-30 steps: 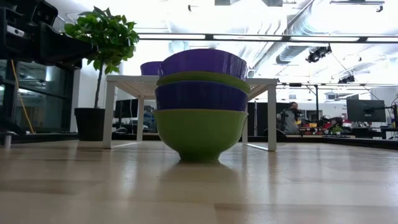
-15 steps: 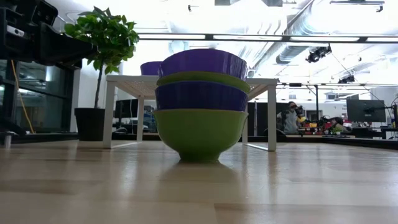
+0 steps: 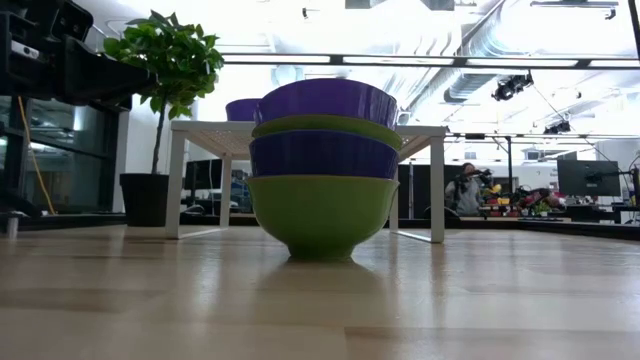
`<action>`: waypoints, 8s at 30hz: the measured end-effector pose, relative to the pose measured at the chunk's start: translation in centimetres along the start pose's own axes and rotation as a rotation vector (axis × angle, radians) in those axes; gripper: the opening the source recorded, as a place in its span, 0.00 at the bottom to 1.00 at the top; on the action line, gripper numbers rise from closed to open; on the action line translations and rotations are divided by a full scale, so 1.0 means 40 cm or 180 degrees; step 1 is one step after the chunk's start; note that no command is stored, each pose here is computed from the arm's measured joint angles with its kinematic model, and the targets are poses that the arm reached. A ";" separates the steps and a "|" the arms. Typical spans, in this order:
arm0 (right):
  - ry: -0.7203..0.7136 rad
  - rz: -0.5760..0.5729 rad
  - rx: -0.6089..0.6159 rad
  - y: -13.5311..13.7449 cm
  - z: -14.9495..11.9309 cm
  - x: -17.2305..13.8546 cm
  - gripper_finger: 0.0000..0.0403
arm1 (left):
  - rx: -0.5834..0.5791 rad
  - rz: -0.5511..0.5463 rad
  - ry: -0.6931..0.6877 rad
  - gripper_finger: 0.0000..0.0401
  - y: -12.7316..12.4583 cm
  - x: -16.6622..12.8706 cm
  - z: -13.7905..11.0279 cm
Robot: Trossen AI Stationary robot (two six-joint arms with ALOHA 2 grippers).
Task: Pick & Place Mini bowls
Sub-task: Stack the violet bowl on top of the violet bowl on the shelf, then stack the red patterned bowl on top of the red patterned bowl on the shelf
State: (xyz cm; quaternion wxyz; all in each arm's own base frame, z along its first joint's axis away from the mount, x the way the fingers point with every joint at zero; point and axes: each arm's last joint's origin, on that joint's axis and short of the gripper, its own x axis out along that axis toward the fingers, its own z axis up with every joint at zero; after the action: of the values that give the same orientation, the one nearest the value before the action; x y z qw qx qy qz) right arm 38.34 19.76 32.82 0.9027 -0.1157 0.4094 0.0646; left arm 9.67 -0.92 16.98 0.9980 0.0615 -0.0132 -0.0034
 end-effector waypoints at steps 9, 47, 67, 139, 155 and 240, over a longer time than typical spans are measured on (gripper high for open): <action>0.0150 0.0133 0.0080 0.037 -0.014 0.047 0.35 | -0.0001 0.0000 0.0001 0.18 0.000 0.000 0.000; 0.1305 -0.0073 0.0298 -0.063 -0.099 0.184 0.35 | 0.0000 -0.0002 0.0001 0.18 0.000 0.000 0.000; 0.1267 0.0011 0.0379 -0.066 -0.099 0.210 0.15 | 0.0000 -0.0001 0.0000 0.18 0.000 0.000 0.000; 0.0417 -0.0136 -0.0537 -0.314 0.057 -0.066 0.00 | 0.0000 -0.0001 0.0002 0.18 0.000 0.000 0.000; 0.0314 -0.0170 -0.1835 -0.574 0.018 -0.082 0.00 | 0.0000 -0.0001 0.0001 0.18 0.000 0.000 0.000; 0.0188 -0.0322 -0.1259 -0.552 -0.019 0.005 0.32 | 0.0000 0.0000 0.0000 0.18 0.000 0.000 0.000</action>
State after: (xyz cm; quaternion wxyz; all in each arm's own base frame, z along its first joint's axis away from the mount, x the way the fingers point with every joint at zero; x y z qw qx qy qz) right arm 42.60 -1.73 35.64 0.8520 -0.3130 0.4088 0.0949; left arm 9.67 -0.92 16.98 0.9980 0.0615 -0.0131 -0.0034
